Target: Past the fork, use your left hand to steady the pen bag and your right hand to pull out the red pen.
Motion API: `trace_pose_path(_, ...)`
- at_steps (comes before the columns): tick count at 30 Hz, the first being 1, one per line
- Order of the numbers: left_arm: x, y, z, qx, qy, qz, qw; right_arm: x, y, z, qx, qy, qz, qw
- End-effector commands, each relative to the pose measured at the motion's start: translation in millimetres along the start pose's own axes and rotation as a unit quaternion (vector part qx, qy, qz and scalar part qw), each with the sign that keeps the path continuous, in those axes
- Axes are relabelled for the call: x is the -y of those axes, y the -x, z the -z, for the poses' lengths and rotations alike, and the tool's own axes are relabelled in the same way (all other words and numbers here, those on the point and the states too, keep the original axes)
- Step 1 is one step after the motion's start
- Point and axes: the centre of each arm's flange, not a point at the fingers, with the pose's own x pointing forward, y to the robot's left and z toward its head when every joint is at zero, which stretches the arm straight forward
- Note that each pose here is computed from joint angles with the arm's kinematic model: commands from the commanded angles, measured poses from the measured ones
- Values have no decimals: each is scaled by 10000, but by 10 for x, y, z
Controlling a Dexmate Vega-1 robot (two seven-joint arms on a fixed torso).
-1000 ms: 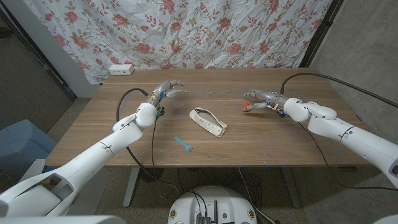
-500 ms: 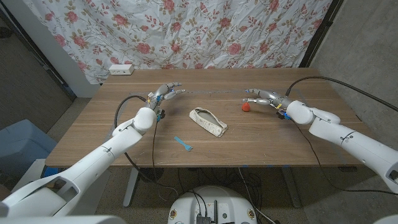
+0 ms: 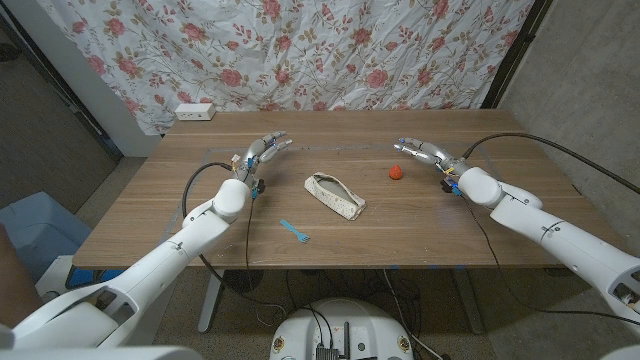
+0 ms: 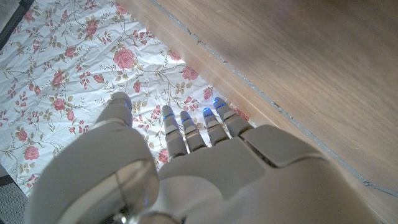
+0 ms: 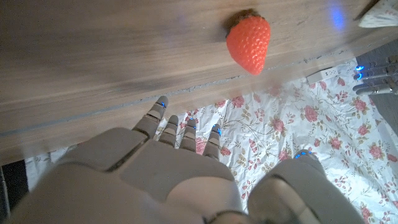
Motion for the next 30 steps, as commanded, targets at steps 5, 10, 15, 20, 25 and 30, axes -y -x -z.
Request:
trace_pose_path(5,73,138,446,-320,481,-256,9980,67,74,126,-6,-1696,1052,9799)
trace_pose_path(10,84,112,497,-345,683,-353,9964,107,95,160,0,-1953,1184,9736)
trace_pose_path(15,129,79,501,-357,1014,-577,9925,134,111,211,-4,-2271,1248,9658)
trace_pose_path(20,194,58,503,-409,1213,-699,9893,139,119,258,112,-2610,1424,9547)
trace_pose_path(25,278,46,514,-457,1459,-743,9854,98,124,309,200,-3085,1610,9373)
trace_pose_path(30,354,74,536,-486,1557,-807,9833,65,168,369,204,-3335,1714,9268)
